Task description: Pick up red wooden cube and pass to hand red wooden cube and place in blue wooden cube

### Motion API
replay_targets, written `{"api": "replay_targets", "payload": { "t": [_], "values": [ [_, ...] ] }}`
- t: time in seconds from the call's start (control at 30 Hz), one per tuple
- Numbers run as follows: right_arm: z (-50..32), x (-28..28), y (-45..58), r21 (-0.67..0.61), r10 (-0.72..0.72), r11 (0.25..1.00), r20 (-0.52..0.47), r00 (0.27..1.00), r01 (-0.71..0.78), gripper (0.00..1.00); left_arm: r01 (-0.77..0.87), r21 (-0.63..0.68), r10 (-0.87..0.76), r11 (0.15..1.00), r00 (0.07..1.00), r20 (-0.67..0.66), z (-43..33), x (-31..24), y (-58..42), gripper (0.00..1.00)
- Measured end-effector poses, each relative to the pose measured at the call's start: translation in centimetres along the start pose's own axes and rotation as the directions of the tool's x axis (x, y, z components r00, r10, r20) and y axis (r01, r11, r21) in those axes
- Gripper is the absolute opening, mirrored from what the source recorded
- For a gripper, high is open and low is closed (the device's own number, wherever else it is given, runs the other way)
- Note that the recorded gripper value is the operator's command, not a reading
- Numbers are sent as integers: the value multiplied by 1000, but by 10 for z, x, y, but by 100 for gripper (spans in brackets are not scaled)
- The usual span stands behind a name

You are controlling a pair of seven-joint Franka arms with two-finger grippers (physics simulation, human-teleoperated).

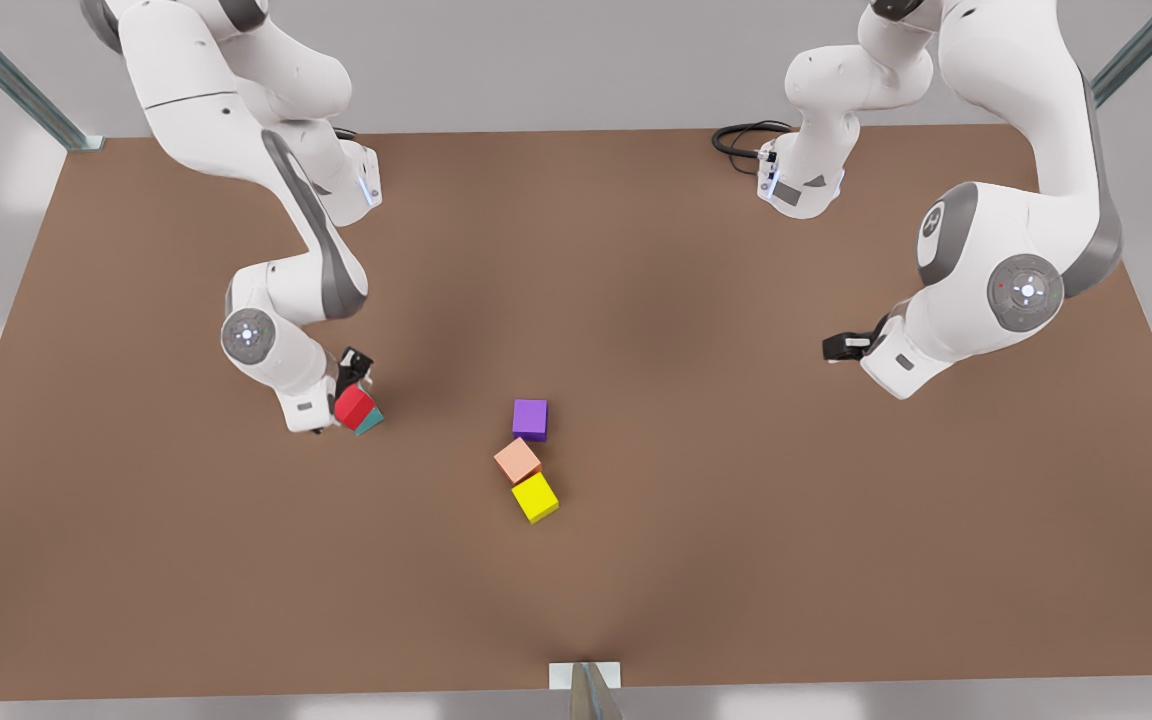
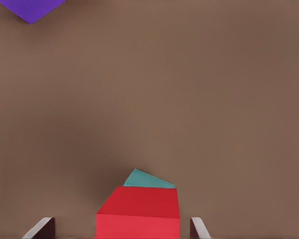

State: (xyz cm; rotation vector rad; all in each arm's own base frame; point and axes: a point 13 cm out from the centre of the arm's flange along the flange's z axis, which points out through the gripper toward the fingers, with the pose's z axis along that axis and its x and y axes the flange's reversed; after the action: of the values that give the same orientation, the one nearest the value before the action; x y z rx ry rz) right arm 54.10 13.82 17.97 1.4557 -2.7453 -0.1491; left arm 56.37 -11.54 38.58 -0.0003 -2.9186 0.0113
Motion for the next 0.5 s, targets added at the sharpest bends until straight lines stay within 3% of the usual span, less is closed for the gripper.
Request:
{"api": "replay_targets", "payload": {
  "t": [0.17, 0.27, 0.37, 0.5],
  "values": [
    [-98, -41, -26, 10, 49, 999, 88, 995, -51, 100, 3, 0, -3, 1000, 1000, 0, 0, 0, 1, 100],
    [-152, -47, -53, 15, 181, 983, 107, 978, -184, 100, 4, -1, -4, 1000, 1000, 0, 0, 0, 1, 100],
    [-216, -8, -110, 54, 377, 921, 130, 917, -386, 100, 5, -1, -5, 1000, 1000, 0, 0, 0, 1, 100],
    [-278, 90, -125, 47, 593, 800, 87, 801, -598, 100, 6, -1, -6, 1000, 1000, -2, 0, 0, 2, 100]
  ]
}}
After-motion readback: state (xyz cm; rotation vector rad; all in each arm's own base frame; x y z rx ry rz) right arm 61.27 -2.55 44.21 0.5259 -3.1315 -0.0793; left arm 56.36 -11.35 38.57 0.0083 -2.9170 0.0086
